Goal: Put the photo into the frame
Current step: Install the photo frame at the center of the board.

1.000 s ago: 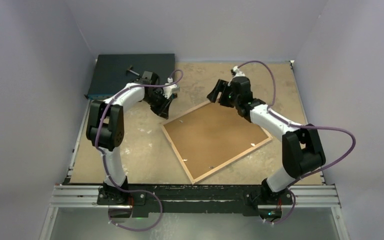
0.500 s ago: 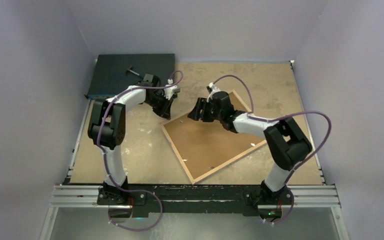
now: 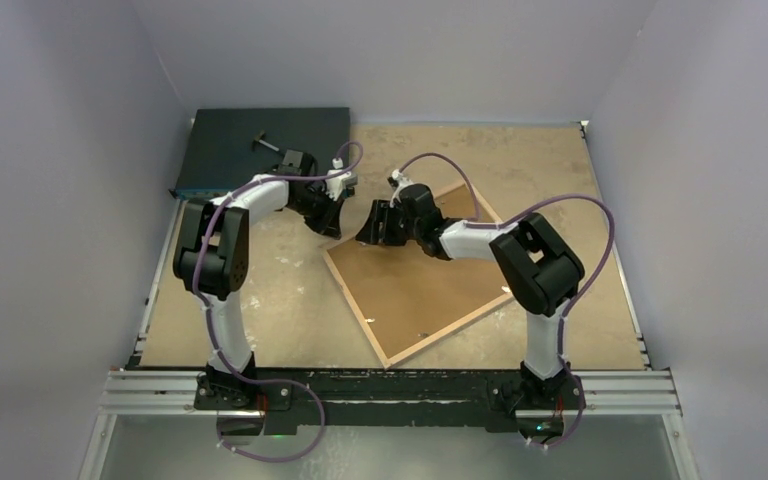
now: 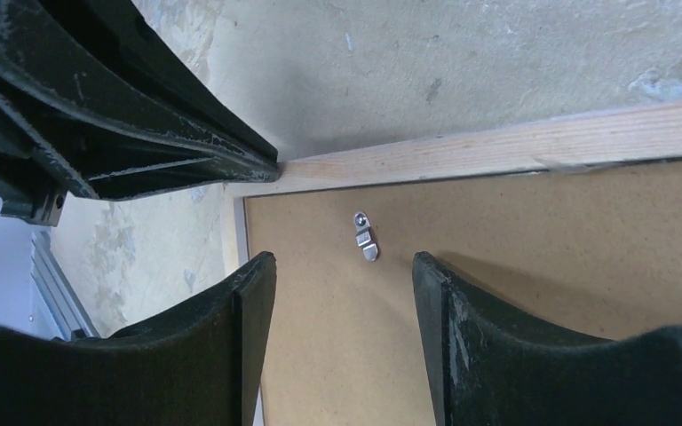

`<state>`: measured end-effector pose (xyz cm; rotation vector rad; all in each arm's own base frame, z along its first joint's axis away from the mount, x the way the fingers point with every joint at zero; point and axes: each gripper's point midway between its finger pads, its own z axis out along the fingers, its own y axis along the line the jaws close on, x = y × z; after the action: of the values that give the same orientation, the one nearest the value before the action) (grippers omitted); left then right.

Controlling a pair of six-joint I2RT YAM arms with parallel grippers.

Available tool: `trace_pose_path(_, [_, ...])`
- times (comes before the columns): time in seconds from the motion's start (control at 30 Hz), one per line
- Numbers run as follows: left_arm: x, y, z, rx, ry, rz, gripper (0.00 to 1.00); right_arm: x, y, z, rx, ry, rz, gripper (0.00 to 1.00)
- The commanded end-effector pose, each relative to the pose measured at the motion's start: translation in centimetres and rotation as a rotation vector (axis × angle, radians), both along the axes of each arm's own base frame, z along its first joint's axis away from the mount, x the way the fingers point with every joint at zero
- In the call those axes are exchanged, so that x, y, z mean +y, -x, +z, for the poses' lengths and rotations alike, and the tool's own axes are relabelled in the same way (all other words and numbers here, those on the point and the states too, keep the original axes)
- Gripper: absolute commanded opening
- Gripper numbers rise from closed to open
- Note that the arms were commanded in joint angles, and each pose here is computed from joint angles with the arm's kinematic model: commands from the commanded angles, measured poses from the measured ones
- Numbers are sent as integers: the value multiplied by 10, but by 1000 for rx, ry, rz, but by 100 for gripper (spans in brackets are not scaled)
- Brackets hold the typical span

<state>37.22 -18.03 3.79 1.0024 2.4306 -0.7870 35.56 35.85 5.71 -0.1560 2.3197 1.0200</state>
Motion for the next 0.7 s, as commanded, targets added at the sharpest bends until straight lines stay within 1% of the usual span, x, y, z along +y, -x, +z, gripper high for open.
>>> trace_pose_path(0.0, [-1, 27, -18, 87, -9, -30, 5, 20, -6, 13, -45, -40, 40, 60])
trace_pose_path(0.47, [-1, 30, -17, 90, -2, -28, 5, 36, 9, 5, -20, -54, 91, 54])
trace_pose_path(0.67, [-1, 30, -15, 89, 0, -27, 4, 39, 10, 4, -17, -56, 92, 54])
